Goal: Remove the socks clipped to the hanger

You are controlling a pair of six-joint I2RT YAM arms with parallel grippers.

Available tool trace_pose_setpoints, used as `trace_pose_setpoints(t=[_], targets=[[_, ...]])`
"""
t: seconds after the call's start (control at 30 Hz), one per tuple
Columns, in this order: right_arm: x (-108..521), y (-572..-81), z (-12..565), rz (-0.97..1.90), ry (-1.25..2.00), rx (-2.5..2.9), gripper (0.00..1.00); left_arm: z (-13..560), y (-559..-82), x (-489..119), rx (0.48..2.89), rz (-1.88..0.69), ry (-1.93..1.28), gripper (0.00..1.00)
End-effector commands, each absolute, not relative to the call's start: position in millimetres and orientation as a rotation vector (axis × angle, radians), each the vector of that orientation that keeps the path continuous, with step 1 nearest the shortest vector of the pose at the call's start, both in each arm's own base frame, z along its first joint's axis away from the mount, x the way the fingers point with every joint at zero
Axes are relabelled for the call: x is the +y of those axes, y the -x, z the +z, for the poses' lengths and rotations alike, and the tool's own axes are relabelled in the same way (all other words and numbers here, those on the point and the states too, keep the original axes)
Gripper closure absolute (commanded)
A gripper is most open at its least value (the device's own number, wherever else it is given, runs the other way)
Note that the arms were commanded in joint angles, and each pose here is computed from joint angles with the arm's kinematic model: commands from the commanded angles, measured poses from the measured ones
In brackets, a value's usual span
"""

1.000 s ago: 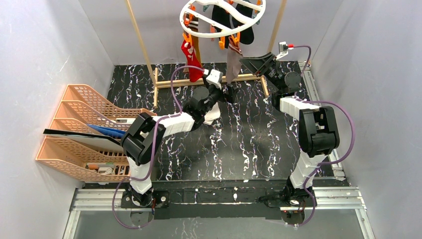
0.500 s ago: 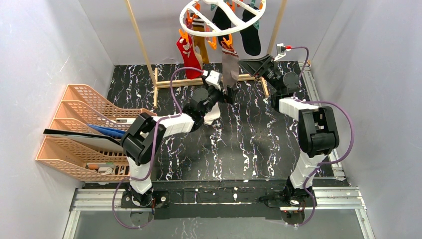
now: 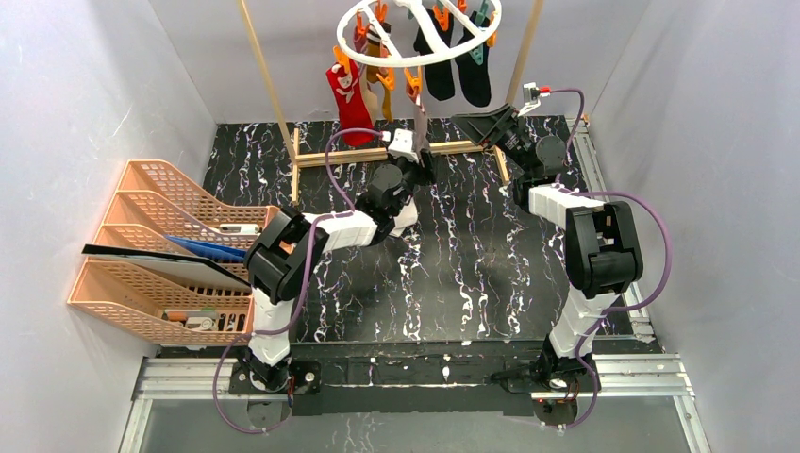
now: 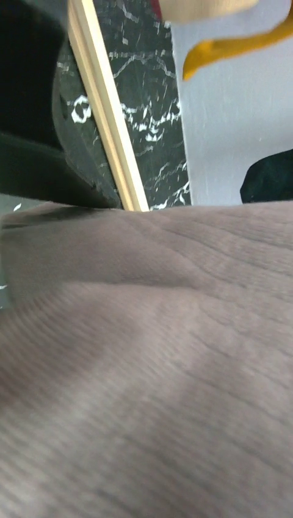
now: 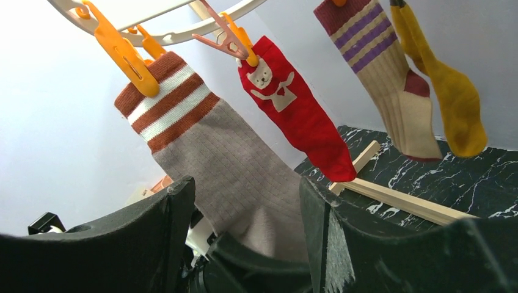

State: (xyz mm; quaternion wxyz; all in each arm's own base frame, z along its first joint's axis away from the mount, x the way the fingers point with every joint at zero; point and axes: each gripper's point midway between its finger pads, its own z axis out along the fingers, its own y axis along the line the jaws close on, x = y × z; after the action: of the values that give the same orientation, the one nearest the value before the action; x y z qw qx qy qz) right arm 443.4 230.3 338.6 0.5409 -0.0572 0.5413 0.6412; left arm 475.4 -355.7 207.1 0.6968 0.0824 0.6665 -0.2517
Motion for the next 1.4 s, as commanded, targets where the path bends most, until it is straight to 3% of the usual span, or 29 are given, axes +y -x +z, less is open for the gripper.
trace_pose_setpoints(t=[0.0,0.07,0.17,0.73,1.37], targets=[[229.4,-430.2,361.6,1.502,0.208,1.222,0.29,228.3,-482.6,-335.1,1.431,-0.473,-0.097,0.61],[230.4,-429.1,362.1,1.506,0.211,1.22,0.29,221.6,-479.7,-331.9,1.446,-0.465,-0.098,0.91],[234.8,-425.4,364.8,1.514,0.229,1.215,0.29,213.9,-472.4,-330.8,1.464,-0.478,-0.117,1.0],[304.5,-392.0,413.8,1.473,0.385,1.142,0.28,213.7,-443.6,-320.6,1.472,-0.522,-0.168,1.0],[302.5,-402.6,437.5,0.653,0.059,1.309,0.33,210.0,-445.4,-318.3,1.482,-0.511,-0.151,1.0]])
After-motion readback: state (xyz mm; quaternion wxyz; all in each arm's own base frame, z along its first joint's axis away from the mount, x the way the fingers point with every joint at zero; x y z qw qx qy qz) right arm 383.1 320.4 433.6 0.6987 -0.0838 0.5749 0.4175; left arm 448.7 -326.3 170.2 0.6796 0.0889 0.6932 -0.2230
